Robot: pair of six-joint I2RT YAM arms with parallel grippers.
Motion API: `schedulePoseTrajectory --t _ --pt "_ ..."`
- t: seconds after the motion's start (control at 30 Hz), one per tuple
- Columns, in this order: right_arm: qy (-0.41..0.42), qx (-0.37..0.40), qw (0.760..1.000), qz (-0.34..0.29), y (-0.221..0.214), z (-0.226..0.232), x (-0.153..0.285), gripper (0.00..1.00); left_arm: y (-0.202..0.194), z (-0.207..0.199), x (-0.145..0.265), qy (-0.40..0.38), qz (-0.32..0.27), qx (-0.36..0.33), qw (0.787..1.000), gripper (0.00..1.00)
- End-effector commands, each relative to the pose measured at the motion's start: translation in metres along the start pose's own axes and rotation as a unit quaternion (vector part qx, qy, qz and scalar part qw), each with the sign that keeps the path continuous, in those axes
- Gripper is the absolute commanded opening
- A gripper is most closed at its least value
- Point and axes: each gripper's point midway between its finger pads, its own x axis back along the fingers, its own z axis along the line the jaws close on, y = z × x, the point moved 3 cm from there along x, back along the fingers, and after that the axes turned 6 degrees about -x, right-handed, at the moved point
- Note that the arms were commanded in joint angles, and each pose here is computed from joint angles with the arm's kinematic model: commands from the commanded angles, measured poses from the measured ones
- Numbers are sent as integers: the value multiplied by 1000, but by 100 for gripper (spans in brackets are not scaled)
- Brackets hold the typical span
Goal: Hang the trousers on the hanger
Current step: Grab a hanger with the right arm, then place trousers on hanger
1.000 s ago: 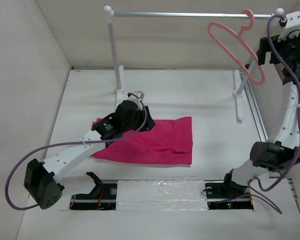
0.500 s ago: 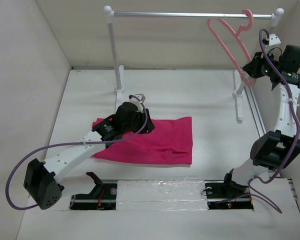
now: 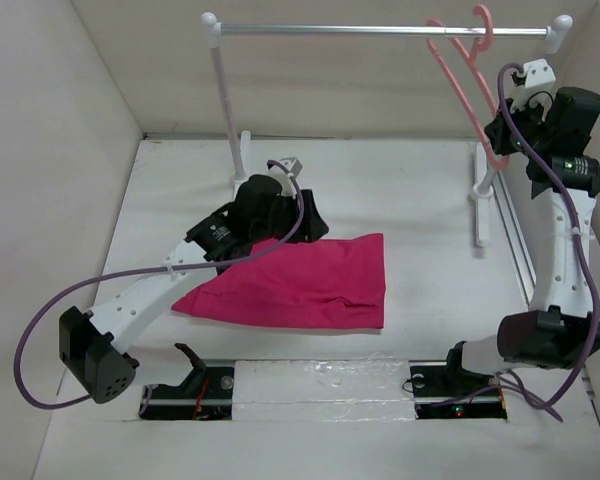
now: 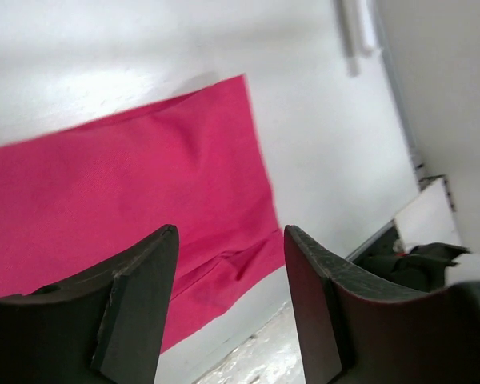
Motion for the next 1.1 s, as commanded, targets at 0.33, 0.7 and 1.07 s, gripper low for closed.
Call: schedulePoseTrajectory --t 0.33,0.7,1.07 --pt "-30 30 998 -47 -21 11 17 0 83 -73 6 -122 -57 -9 991 54" --pt "-14 38 998 -53 -60 40 31 0 109 -117 -10 -185 -90 -3 979 54" --pt "-7 -2 997 74 -173 80 43 0 110 -168 -72 -192 -103 37 975 60"
